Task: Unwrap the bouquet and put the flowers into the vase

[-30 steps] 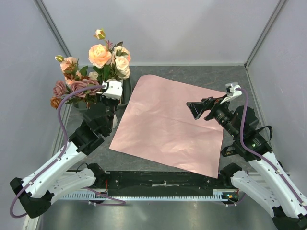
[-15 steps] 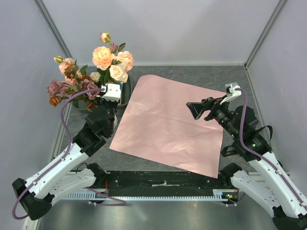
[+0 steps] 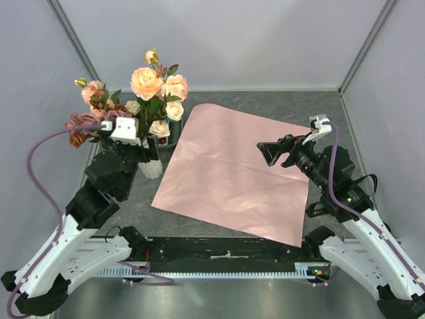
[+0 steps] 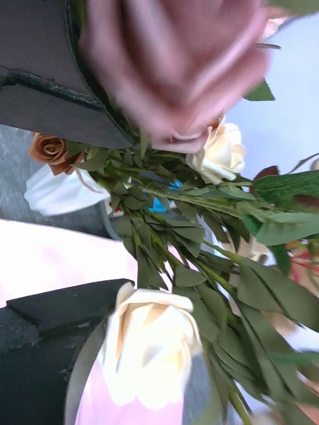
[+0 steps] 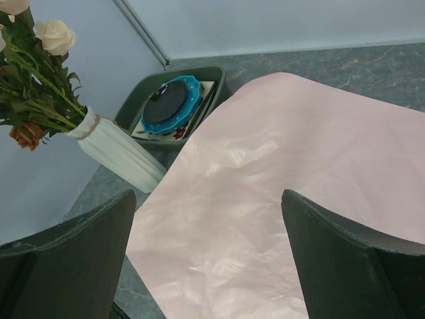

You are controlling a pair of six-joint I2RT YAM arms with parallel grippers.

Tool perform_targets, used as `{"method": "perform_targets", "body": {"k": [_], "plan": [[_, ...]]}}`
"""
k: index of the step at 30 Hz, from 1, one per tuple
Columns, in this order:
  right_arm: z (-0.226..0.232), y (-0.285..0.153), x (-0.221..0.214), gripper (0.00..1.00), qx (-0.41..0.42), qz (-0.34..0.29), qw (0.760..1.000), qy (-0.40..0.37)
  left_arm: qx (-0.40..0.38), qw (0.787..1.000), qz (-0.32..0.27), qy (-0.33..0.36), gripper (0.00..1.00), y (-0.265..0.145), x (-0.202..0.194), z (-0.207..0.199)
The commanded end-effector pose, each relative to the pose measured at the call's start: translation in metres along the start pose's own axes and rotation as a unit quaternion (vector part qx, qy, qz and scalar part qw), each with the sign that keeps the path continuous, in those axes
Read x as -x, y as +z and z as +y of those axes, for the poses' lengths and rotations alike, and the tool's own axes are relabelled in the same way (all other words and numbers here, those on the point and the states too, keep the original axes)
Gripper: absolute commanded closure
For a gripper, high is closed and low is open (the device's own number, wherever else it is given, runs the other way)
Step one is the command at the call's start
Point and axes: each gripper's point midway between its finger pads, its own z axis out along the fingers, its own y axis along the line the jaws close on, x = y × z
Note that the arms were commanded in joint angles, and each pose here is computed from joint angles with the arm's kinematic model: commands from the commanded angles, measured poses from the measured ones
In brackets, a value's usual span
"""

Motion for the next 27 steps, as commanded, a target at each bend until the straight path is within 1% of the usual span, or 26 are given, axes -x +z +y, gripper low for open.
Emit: {"method": "perform_targets", "body": {"k": [1, 2, 4, 5, 9, 10, 12, 13, 16, 17, 18, 19, 20, 21, 24, 27], "plan": [[0.003, 0.002, 0.002, 0.02, 0.008, -0.006, 1.000, 0.008, -0.093, 0.992, -0.002, -0.084, 0.12, -0.026, 0.023, -0.020], [0.004, 0.002, 0.002, 0.02, 0.009, -0.006, 1.000, 0.008, -0.126, 0.988, 0.008, -0.084, 0.11, -0.033, 0.022, -0.029], [0.004, 0.002, 0.001, 0.02, 0.009, -0.004, 1.000, 0.010, -0.159, 0.982, 0.008, -0.100, 0.11, -0.043, 0.031, -0.036], [0.004, 0.002, 0.000, 0.02, 0.010, -0.002, 1.000, 0.010, -0.185, 0.977, 0.022, -0.100, 0.11, -0.050, 0.029, -0.043], [0.003, 0.004, -0.005, 0.02, 0.008, 0.009, 1.000, 0.013, -0.258, 0.956, 0.017, -0.141, 0.10, -0.080, 0.049, -0.054], [0.001, 0.005, -0.009, 0.02, 0.005, 0.018, 1.000, 0.012, -0.293, 0.945, 0.013, -0.147, 0.10, -0.090, 0.056, -0.062], [-0.003, 0.005, -0.015, 0.02, -0.006, 0.034, 0.999, 0.006, -0.322, 0.932, -0.008, -0.168, 0.10, -0.107, 0.077, -0.061], [-0.006, 0.006, -0.017, 0.02, -0.012, 0.039, 0.999, 0.004, -0.363, 0.916, -0.014, -0.171, 0.10, -0.122, 0.085, -0.069], [-0.019, 0.004, -0.025, 0.02, -0.045, 0.067, 0.997, -0.015, -0.411, 0.891, -0.039, -0.190, 0.10, -0.147, 0.114, -0.070], [-0.023, 0.003, -0.026, 0.02, -0.056, 0.074, 0.996, -0.019, -0.419, 0.886, -0.044, -0.194, 0.09, -0.152, 0.120, -0.070], [-0.028, 0.000, -0.032, 0.02, -0.069, 0.095, 0.993, -0.027, -0.426, 0.880, -0.056, -0.203, 0.09, -0.159, 0.133, -0.067], [-0.035, -0.001, -0.032, 0.02, -0.088, 0.099, 0.991, -0.036, -0.434, 0.875, -0.063, -0.205, 0.09, -0.164, 0.139, -0.066], [-0.036, -0.003, -0.030, 0.02, -0.094, 0.103, 0.989, -0.044, -0.437, 0.872, -0.070, -0.208, 0.09, -0.167, 0.145, -0.064], [-0.043, -0.007, -0.037, 0.02, -0.109, 0.122, 0.985, -0.052, -0.438, 0.870, -0.078, -0.211, 0.08, -0.170, 0.152, -0.062], [-0.051, -0.018, -0.033, 0.02, -0.139, 0.130, 0.980, -0.063, -0.438, 0.868, -0.091, -0.214, 0.08, -0.172, 0.163, -0.060], [-0.052, -0.034, -0.016, 0.02, -0.158, 0.108, 0.979, -0.073, -0.425, 0.873, -0.093, -0.218, 0.08, -0.166, 0.166, -0.058]]}}
